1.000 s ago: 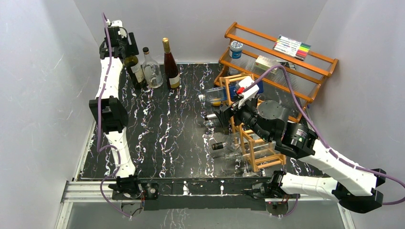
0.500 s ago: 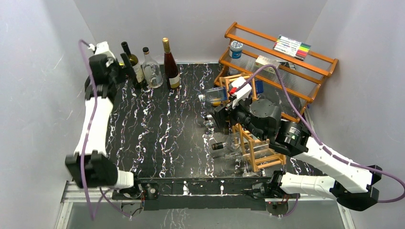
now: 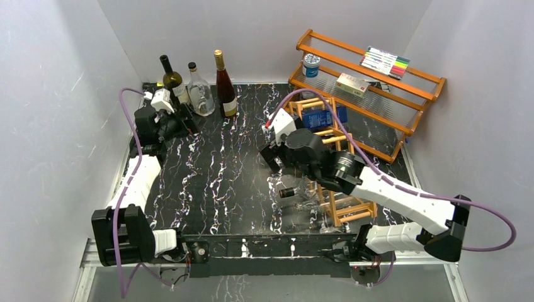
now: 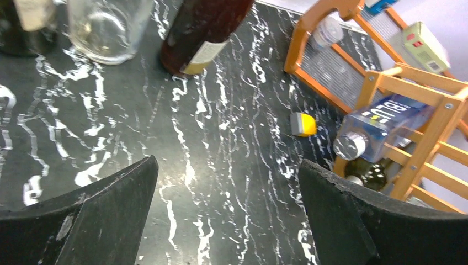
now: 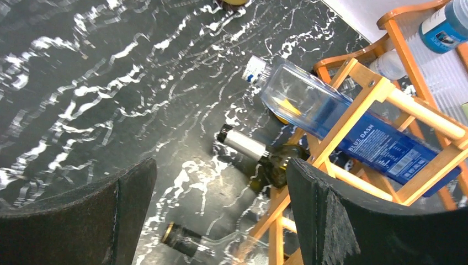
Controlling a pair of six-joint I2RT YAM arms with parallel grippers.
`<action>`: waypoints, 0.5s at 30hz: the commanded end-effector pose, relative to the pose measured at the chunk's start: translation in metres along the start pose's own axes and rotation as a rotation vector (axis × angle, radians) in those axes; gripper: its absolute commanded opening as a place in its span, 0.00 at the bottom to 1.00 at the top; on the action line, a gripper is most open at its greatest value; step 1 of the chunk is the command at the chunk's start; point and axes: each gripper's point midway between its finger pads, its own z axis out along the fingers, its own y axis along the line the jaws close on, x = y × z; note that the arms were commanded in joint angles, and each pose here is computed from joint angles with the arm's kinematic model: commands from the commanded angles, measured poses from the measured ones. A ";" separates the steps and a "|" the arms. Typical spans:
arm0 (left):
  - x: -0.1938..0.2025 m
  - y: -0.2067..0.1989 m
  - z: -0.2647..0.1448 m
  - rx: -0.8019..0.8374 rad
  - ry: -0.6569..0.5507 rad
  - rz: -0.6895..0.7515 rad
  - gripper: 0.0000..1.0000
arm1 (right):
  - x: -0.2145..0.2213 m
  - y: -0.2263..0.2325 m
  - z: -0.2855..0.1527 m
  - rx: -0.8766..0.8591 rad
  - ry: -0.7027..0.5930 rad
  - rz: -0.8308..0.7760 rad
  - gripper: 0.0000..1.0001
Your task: Take the wine bottle off the wine rack
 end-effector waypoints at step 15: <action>-0.004 -0.046 0.002 0.264 0.041 -0.055 0.98 | 0.003 -0.021 0.085 -0.041 0.106 -0.500 0.98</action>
